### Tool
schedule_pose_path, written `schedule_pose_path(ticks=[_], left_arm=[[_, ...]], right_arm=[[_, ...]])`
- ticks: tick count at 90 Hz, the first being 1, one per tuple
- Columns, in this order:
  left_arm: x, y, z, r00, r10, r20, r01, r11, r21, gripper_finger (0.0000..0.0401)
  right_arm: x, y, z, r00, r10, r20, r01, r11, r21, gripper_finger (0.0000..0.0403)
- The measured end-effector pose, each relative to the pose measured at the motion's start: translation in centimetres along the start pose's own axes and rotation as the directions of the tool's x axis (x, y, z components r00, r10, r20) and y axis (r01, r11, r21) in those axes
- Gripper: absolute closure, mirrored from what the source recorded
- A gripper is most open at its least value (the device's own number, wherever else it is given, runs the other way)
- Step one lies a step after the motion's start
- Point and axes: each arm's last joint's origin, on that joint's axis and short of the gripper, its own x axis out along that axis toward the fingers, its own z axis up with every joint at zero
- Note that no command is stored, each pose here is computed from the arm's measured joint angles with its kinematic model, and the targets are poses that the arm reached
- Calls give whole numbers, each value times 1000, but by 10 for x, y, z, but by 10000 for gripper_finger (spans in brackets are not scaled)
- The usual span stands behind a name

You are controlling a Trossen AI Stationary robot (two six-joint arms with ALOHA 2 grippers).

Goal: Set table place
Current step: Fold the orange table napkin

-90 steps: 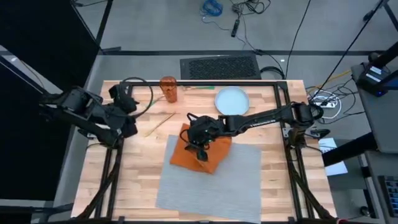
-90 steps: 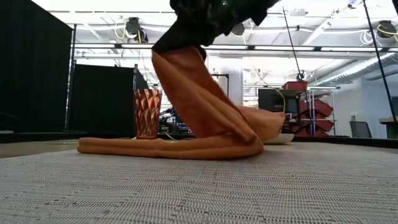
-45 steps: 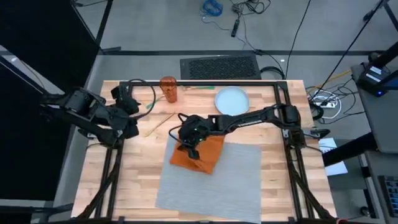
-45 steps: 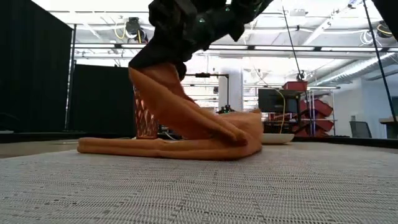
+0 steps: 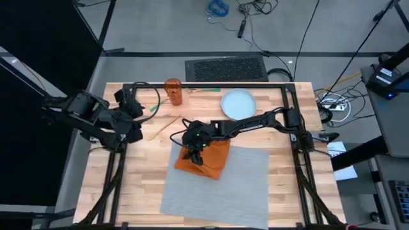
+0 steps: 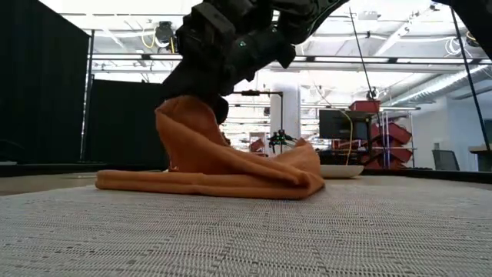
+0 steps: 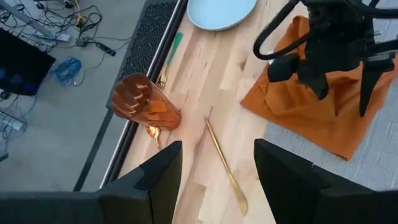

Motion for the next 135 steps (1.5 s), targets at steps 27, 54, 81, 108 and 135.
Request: schedule_pose_path(ticks=[27, 54, 81, 108, 135], left_arm=[[3, -3, 2, 1000, -8, -14, 8, 1000, 4, 217], [5, -5, 2, 1000, -15, -27, 15, 1000, 11, 217], [39, -23, -17, 984, 19, -176, -4, 997, 82, 217], [49, -27, -19, 985, 75, -157, -60, 994, 93, 217], [50, -31, -11, 996, 36, -82, -27, 994, 106, 217]], right_arm=[[-1, -5, -13, 987, -103, -119, 112, 991, 73, 138], [2, 17, -27, 959, -167, -227, 179, 983, 33, 144], [-6, 51, -42, 967, -94, -236, 94, 996, -9, 144], [-83, 86, -77, 978, -129, -161, 146, 985, 93, 145], [-112, 99, -120, 987, -73, 142, 26, 952, 306, 145]])
